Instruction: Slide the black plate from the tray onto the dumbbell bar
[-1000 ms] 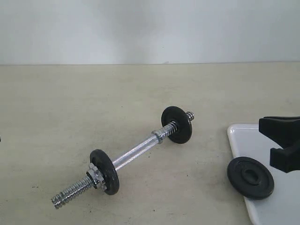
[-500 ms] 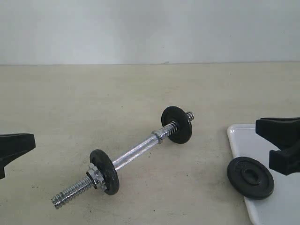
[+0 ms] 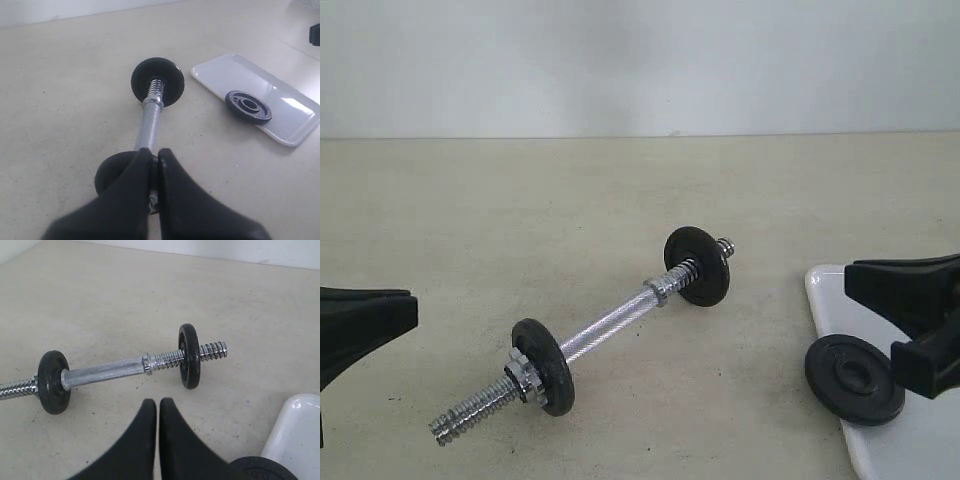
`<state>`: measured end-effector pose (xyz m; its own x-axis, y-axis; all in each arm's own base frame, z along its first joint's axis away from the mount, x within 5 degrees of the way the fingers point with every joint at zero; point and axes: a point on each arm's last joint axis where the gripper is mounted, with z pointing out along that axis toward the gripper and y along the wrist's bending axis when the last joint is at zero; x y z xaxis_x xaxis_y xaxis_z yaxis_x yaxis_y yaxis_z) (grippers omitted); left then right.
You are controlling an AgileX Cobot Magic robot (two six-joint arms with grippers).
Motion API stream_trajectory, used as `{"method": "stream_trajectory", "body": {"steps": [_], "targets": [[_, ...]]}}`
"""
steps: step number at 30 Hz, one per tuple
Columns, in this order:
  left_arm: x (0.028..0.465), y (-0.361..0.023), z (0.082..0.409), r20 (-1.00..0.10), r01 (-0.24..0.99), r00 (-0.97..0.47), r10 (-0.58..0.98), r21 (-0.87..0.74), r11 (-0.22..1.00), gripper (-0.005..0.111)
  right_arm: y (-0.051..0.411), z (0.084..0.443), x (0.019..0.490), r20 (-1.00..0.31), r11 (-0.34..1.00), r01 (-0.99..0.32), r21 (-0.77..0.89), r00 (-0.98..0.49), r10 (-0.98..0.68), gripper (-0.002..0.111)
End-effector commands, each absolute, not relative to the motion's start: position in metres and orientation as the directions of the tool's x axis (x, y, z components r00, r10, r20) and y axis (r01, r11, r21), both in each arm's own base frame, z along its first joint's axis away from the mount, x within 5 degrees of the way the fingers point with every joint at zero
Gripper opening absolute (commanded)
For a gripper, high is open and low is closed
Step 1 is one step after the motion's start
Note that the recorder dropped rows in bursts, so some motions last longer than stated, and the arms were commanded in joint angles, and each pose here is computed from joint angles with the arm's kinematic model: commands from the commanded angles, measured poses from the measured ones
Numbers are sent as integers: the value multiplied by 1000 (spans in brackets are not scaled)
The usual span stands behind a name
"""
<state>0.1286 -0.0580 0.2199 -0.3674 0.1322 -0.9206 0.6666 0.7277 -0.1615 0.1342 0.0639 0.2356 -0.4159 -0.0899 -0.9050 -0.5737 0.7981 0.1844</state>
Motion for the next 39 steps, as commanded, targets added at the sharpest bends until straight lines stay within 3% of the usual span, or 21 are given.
{"method": "stream_trajectory", "body": {"steps": [1,9,15,23,27,29,34,36,39], "targets": [[128,-60,223,-934,695,-328,144,-135,707,4,65,237,134,-910,789,-591,167,-400,-107,0],[135,-61,251,-924,638,-281,-258,-381,669,4,66,239,133,-911,778,-598,192,-403,-85,0],[138,-56,268,-872,633,-198,-448,-462,621,4,69,239,132,-911,758,-620,204,-404,-85,0],[143,-46,277,-943,587,97,-318,-204,784,4,71,240,130,-911,740,-638,213,-404,-86,0],[145,-44,275,-967,507,250,-51,85,858,4,71,240,130,-912,738,-642,210,-400,-89,0],[149,-40,268,-974,443,217,70,162,882,4,71,240,130,-913,734,-646,207,-398,-93,0],[157,-18,235,-959,272,-139,247,203,941,4,72,240,129,-913,728,-653,210,-397,-93,0],[156,-10,225,-931,210,-270,245,192,959,4,72,240,129,-913,728,-653,210,-397,-93,0],[154,-5,218,-922,116,-375,102,63,991,4,72,240,129,-913,728,-653,210,-397,-93,0]]}}
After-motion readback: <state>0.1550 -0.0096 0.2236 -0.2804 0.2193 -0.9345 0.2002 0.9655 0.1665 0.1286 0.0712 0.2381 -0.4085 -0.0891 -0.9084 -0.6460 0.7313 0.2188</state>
